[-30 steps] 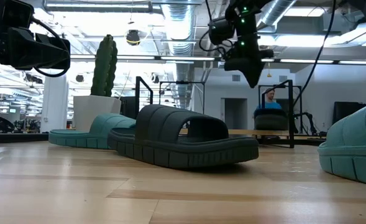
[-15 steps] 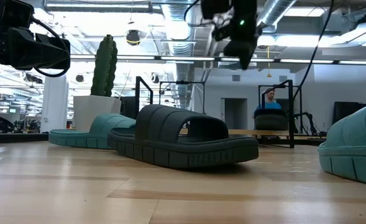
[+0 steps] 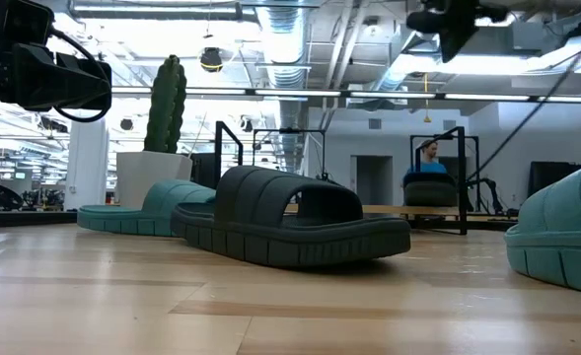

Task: Pick and place slides into the shelf
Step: Put the right black slide on the shelf

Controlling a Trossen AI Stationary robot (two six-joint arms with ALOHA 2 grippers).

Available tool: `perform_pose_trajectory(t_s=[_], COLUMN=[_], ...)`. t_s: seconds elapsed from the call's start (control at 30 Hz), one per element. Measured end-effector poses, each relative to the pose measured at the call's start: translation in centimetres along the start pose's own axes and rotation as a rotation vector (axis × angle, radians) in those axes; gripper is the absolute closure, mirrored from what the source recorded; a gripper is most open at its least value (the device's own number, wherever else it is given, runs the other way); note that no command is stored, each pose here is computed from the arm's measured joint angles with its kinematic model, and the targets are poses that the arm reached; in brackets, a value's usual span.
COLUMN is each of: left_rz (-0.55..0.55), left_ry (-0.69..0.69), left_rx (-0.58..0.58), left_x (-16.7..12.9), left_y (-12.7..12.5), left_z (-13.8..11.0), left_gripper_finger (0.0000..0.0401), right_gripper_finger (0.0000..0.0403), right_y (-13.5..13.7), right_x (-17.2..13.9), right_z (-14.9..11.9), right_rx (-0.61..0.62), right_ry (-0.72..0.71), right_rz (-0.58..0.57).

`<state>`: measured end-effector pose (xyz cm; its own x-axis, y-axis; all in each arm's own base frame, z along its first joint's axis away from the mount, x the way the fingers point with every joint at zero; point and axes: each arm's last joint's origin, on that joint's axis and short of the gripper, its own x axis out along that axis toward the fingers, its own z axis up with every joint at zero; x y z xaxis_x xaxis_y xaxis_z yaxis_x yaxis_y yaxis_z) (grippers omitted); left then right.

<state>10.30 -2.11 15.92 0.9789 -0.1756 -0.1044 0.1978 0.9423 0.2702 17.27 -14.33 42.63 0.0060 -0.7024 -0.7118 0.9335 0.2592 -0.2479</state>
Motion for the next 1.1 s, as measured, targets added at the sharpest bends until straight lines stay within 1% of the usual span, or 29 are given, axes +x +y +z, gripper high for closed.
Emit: perform_pose_trajectory(t_s=[0.07,0.13,0.23,0.3,0.33,0.43,0.57,0.7,0.73,0.8,0.87,0.9,1.03,1.1], left_rz=[0.000,0.000,0.000,0.000,-0.001,-0.002,-0.003,-0.003,-0.003,-0.003,-0.003,-0.003,-0.003,-0.003], left_ry=[0.000,0.000,0.000,0.000,0.000,0.003,0.007,0.008,0.007,0.008,0.007,0.008,0.008,0.008], left_rx=[-0.001,0.001,-0.001,-0.002,0.000,0.000,0.002,-0.002,-0.001,0.002,0.002,0.000,0.002,0.002], left_x=[0.0,0.0,0.0,0.0,0.0,0.0,0.0,0.0,0.0,0.0,0.0,0.1,0.0,0.1], left_y=[0.0,0.0,0.0,0.0,0.0,0.0,0.0,0.0,0.0,0.0,0.0,0.0,0.0,0.0], left_z=[0.0,0.0,0.0,0.0,0.0,0.0,-0.1,-0.1,-0.1,-0.1,-0.1,-0.1,-0.1,-0.1], left_gripper_finger=[0.0401,0.0401,0.0401,0.0401,0.0401,0.0401,0.0401,0.0401,0.0401,0.0401,0.0401,0.0401,0.0401,0.0401], right_gripper_finger=[0.0403,0.0403,0.0403,0.0403,0.0403,0.0403,0.0403,0.0403,0.0403,0.0403,0.0403,0.0403,0.0403,0.0403], right_y=[-1.5,-2.5,-3.9,-4.6,-4.7,-4.7,-4.1,-4.4,-4.5,-4.9,-5.1,-5.1,-4.7,-4.8], right_x=[0.8,2.3,5.2,7.1,7.8,8.5,10.0,10.1,10.2,9.7,9.2,9.0,8.2,8.0], right_z=[-0.1,-0.6,-1.7,-2.4,-2.6,-2.2,-1.9,-1.4,-1.2,-0.8,-0.2,0.1,0.9,0.7], right_rx=[0.086,0.147,0.204,0.240,0.238,0.243,0.266,0.299,0.313,0.313,0.302,0.291,0.217,0.181], right_ry=[0.030,0.100,0.224,0.302,0.331,0.346,0.415,0.400,0.383,0.300,0.165,0.089,-0.262,-0.426], right_rz=[0.096,0.139,0.100,0.096,0.097,0.109,0.107,0.094,0.106,0.142,0.185,0.228,0.544,0.663])
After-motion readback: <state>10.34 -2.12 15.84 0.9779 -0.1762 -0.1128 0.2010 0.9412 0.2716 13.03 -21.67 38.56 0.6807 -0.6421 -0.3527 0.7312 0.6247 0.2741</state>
